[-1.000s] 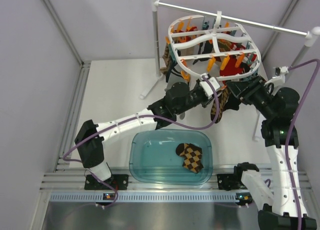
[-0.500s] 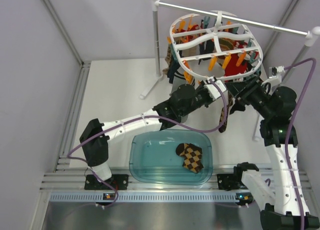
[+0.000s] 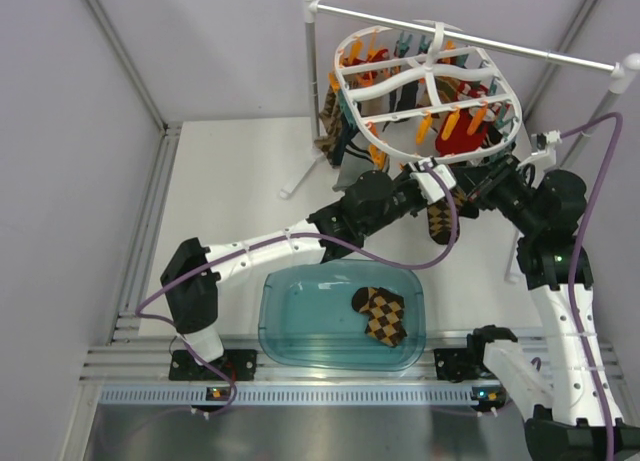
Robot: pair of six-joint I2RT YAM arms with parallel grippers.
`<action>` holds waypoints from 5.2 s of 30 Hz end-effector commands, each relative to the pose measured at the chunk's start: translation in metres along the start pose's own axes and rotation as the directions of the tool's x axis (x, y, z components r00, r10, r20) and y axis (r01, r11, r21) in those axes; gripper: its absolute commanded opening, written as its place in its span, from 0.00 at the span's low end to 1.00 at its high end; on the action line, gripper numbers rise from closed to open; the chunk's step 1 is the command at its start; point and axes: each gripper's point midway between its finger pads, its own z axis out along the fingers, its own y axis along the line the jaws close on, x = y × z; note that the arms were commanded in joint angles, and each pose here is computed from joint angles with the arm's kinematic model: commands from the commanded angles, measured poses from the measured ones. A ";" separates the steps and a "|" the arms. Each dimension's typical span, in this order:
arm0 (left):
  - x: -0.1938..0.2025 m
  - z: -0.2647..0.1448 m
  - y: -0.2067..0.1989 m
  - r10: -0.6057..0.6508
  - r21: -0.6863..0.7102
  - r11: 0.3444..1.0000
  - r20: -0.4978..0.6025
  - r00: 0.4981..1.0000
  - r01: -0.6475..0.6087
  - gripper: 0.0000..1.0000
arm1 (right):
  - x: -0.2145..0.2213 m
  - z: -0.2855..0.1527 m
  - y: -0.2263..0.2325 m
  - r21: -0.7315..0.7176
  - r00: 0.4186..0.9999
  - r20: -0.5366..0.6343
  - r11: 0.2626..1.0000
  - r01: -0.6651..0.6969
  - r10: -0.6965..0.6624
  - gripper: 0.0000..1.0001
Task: Clip the socks to the hanger
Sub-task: Open the clamp at the hanger.
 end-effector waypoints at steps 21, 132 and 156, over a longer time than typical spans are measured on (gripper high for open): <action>-0.046 -0.021 0.003 -0.219 0.132 0.969 0.078 0.973 0.208 0.49 | -0.020 0.003 0.017 -0.065 0.979 0.071 0.979 0.193 -0.189 0.00; -0.024 -0.011 -0.008 -0.206 0.107 0.974 0.041 0.978 0.201 0.00 | -0.046 0.022 0.037 -0.100 0.974 0.227 0.994 0.039 -0.015 0.49; -0.021 -0.150 -0.025 -0.339 0.398 0.837 -0.162 0.927 0.376 0.69 | -0.046 0.017 0.040 -0.108 0.963 0.247 0.984 0.140 -0.110 0.00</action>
